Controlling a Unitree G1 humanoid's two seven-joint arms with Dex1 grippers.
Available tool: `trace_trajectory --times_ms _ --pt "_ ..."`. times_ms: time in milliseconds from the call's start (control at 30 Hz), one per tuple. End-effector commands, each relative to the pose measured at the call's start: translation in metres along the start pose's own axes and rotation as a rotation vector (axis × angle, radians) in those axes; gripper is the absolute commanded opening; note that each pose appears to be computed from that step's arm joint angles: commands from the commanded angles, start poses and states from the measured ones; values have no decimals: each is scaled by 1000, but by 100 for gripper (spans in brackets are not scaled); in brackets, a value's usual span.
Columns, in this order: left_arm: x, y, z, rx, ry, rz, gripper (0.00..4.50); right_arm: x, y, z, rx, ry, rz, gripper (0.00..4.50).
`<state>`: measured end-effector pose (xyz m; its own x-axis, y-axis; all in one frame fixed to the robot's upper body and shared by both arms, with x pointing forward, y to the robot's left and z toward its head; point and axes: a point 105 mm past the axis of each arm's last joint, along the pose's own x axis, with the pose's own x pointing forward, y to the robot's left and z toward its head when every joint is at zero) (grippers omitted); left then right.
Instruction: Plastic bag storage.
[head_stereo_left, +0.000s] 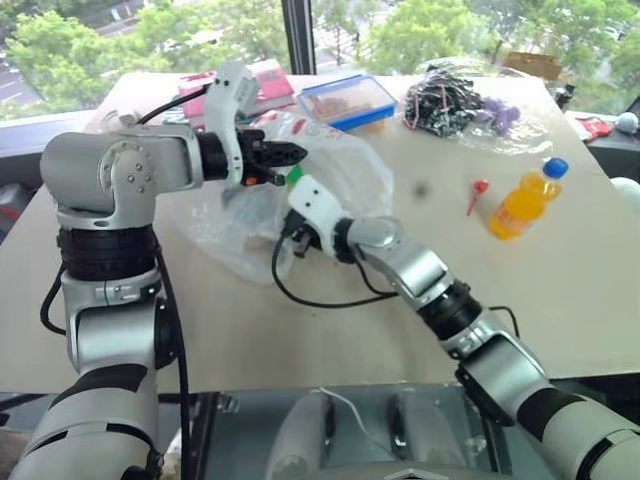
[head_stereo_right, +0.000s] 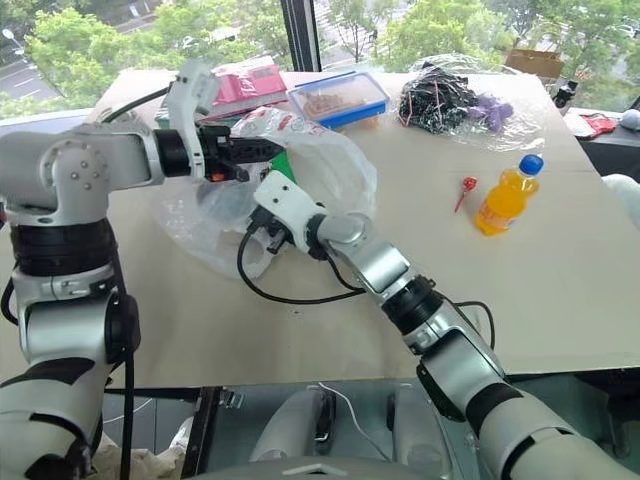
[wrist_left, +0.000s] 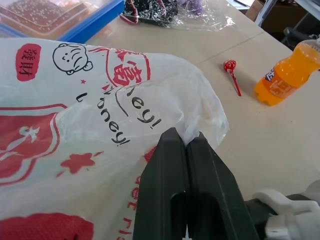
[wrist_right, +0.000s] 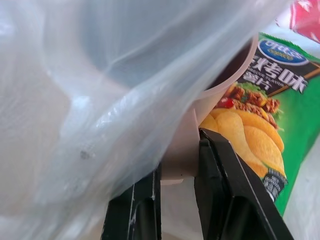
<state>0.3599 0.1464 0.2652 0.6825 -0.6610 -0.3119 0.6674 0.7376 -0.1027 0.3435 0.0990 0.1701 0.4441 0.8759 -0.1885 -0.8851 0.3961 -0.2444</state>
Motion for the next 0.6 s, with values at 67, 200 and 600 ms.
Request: trace_trajectory --times_ms 67,200,600 --pt "-6 -6 6 29 -30 8 0 13 3 31 -62 -62 21 41" --pt "-5 -9 5 30 -31 9 0 35 10 22 -57 -13 24 41" --pt "-4 2 -2 -4 -28 83 0 42 -12 46 0 -91 -17 235"
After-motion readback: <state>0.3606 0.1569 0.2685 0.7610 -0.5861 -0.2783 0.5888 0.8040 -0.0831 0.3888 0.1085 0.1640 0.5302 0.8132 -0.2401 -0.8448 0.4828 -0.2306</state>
